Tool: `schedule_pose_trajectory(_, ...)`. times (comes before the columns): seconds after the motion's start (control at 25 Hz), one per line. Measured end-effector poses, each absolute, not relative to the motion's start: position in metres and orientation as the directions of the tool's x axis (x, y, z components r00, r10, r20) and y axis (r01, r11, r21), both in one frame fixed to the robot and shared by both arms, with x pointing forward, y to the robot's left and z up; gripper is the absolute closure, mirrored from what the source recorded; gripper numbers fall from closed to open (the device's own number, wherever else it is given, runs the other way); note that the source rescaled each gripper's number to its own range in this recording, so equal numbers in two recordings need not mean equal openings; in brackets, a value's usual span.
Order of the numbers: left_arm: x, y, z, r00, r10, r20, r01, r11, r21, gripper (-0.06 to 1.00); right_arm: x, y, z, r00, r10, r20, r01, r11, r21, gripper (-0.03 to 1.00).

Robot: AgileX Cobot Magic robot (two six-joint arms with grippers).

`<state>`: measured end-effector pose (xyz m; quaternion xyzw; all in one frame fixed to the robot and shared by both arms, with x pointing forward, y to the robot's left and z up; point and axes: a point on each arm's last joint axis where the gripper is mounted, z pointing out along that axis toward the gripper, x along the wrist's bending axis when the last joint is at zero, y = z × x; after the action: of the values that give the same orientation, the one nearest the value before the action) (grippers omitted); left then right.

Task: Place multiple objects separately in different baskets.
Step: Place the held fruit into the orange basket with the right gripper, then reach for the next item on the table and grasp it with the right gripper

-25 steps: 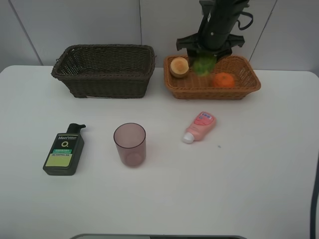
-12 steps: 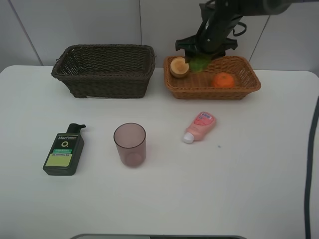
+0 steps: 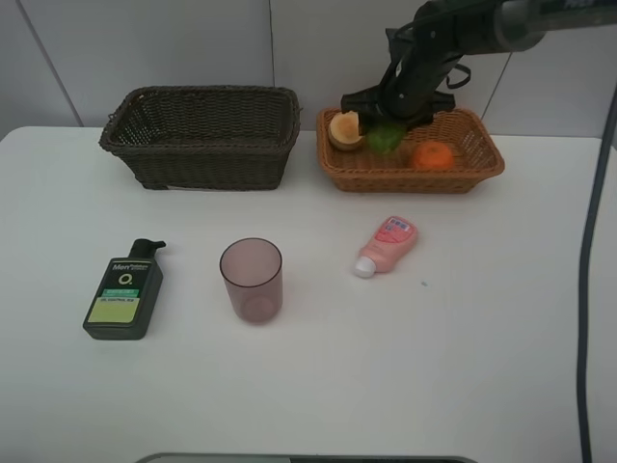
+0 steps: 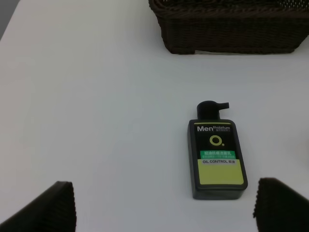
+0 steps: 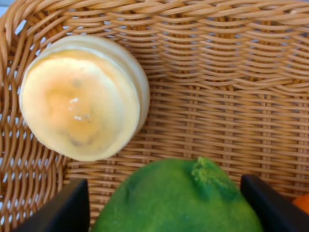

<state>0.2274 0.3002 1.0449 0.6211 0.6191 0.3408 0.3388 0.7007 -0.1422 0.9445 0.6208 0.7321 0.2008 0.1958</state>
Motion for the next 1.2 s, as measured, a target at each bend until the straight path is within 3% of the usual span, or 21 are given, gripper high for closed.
schedule_pose_trajectory(0.04,0.227,0.300,1.045,0.001,1.000,0.004,0.538,-0.004,0.843,-0.01,0.701,-0.142,0.944,-0.153,0.988,-0.037,0.830,0.149,0.537,0.70)
schedule_pose_trajectory(0.16,0.227,0.300,1.045,0.001,1.000,0.004,0.538,-0.004,0.843,-0.01,0.701,-0.142,0.945,-0.154,0.987,-0.035,0.827,0.148,0.543,0.43)
schedule_pose_trajectory(0.28,0.227,0.300,1.045,0.001,1.000,0.004,0.538,-0.004,0.843,-0.01,0.701,-0.142,0.945,-0.154,0.987,-0.035,0.827,0.148,0.543,0.30)
schedule_pose_trajectory(0.52,0.227,0.300,1.045,0.001,1.000,0.004,0.538,-0.004,0.843,-0.01,0.698,-0.144,0.945,-0.145,0.988,-0.045,0.846,0.148,0.512,0.26)
schedule_pose_trajectory(0.92,0.227,0.300,1.045,0.001,1.000,0.004,0.538,-0.004,0.843,-0.01,0.660,-0.149,0.980,-0.093,0.995,-0.042,0.920,0.102,0.378,0.26)
schedule_pose_trajectory(1.2,0.227,0.300,1.045,0.001,1.000,0.004,0.538,-0.004,0.843,-0.01,0.608,-0.165,0.966,0.116,0.993,0.032,0.935,-0.120,0.333,0.26)
